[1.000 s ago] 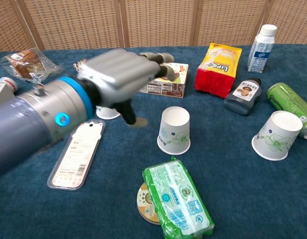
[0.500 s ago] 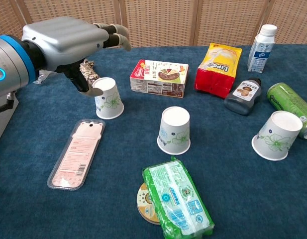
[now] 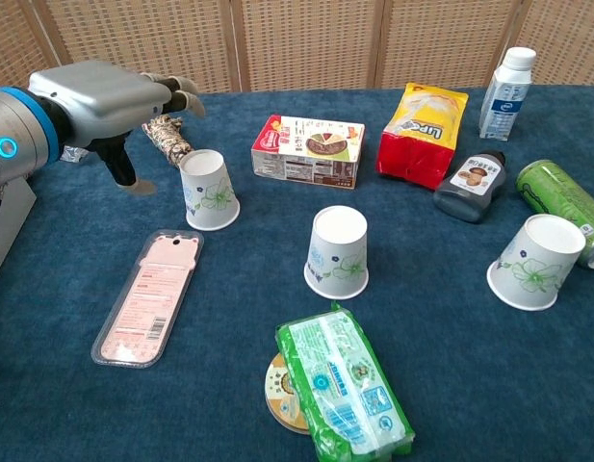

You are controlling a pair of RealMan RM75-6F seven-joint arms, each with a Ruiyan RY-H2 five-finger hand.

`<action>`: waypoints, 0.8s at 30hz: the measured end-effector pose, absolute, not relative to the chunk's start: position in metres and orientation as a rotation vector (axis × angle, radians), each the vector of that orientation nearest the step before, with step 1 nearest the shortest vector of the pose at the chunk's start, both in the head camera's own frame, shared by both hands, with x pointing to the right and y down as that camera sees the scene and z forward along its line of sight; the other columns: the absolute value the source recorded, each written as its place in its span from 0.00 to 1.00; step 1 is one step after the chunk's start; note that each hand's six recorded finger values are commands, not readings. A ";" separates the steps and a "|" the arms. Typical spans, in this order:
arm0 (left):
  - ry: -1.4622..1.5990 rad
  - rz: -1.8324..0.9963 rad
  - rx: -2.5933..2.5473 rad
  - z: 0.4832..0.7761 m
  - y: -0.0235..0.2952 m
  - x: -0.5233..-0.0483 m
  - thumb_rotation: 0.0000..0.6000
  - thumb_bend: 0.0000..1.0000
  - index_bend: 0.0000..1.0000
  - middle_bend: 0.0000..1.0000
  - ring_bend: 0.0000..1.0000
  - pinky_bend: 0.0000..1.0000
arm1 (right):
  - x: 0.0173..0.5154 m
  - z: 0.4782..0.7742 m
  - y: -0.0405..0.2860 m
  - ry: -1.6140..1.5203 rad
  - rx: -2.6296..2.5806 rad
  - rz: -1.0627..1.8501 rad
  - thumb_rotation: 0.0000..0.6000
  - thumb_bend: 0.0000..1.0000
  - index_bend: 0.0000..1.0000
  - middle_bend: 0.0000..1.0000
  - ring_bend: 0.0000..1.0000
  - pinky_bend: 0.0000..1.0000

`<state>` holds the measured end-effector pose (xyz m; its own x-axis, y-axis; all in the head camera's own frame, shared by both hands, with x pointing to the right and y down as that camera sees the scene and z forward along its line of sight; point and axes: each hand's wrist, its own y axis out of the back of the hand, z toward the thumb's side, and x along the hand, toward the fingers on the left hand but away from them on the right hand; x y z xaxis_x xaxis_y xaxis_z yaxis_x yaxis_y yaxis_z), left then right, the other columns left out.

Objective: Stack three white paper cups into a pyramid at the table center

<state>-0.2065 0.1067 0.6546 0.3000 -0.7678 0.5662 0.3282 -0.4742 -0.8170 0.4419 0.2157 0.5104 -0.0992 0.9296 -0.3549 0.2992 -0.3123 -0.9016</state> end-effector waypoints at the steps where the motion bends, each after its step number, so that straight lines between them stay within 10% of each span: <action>1: 0.413 -1.389 -1.571 0.657 0.107 -0.208 1.00 0.26 0.10 0.00 0.00 0.14 | 0.442 0.511 0.216 -1.354 -1.611 1.438 1.00 0.08 0.00 0.00 0.00 0.00; 16: 0.435 -1.416 -1.626 0.680 0.115 -0.197 1.00 0.24 0.12 0.01 0.01 0.29 | 0.442 0.512 0.215 -1.352 -1.606 1.440 1.00 0.08 0.00 0.00 0.00 0.00; 24: 0.464 -1.395 -1.610 0.686 0.119 -0.185 1.00 0.26 0.24 0.25 0.25 0.42 | 0.443 0.511 0.215 -1.358 -1.605 1.438 1.00 0.08 0.00 0.00 0.00 0.00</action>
